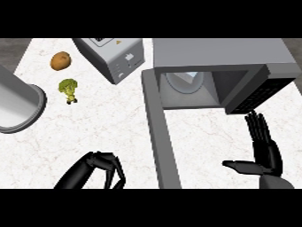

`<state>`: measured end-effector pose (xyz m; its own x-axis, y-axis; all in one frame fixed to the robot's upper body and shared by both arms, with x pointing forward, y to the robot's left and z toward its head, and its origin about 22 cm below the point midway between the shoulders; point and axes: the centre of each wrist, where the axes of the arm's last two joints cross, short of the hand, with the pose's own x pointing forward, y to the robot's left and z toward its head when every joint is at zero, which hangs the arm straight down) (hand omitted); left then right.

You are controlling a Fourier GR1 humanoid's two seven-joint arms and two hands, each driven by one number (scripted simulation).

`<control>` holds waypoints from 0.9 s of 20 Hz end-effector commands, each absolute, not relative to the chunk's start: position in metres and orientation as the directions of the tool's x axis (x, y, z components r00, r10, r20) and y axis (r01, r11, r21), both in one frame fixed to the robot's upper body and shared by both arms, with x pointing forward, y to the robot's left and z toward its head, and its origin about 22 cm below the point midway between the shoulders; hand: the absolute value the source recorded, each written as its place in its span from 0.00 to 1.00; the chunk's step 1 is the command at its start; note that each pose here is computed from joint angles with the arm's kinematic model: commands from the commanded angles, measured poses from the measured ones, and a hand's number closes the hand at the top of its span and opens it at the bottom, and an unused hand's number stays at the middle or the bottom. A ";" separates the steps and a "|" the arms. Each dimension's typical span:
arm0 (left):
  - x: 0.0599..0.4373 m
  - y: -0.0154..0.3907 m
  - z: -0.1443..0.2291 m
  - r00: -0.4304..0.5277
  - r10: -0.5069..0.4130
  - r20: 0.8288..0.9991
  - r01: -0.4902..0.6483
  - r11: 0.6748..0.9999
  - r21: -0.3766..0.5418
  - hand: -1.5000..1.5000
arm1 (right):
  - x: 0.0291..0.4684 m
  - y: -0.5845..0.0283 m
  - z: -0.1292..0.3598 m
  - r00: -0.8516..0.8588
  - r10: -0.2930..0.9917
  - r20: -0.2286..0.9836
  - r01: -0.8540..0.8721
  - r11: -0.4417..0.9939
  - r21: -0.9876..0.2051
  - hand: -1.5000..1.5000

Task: Pick up the milk, place it into the microwave and close the microwave

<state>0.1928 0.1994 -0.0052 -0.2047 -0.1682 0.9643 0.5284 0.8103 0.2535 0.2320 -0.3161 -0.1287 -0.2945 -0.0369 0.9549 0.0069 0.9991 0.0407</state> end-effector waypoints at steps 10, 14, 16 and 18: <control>0.213 0.091 -0.049 -0.222 -0.188 0.957 0.674 0.680 0.289 1.00 | 0.161 -0.353 -0.049 -0.370 -0.092 0.924 -0.048 0.996 0.080 0.00; 0.223 0.071 -0.060 -0.225 -0.205 0.952 0.690 0.657 0.305 1.00 | 0.147 -0.356 -0.022 -0.395 -0.124 0.910 -0.098 0.991 0.092 0.00; 0.214 0.053 -0.062 -0.224 -0.188 0.956 0.695 0.657 0.292 1.00 | 0.152 -0.356 -0.004 -0.421 -0.142 0.896 -0.112 0.988 0.104 0.00; 0.214 0.039 -0.064 -0.217 -0.209 0.954 0.706 0.641 0.301 1.00 | 0.151 -0.347 -0.007 -0.414 -0.151 0.898 -0.130 0.986 0.106 0.00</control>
<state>0.2168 0.0617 -0.0546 -0.2248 -0.1790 0.9578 0.6918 0.6630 0.2862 0.1573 -0.3514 -0.0247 -0.4038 -0.1290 0.9057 -0.0971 0.9905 0.0978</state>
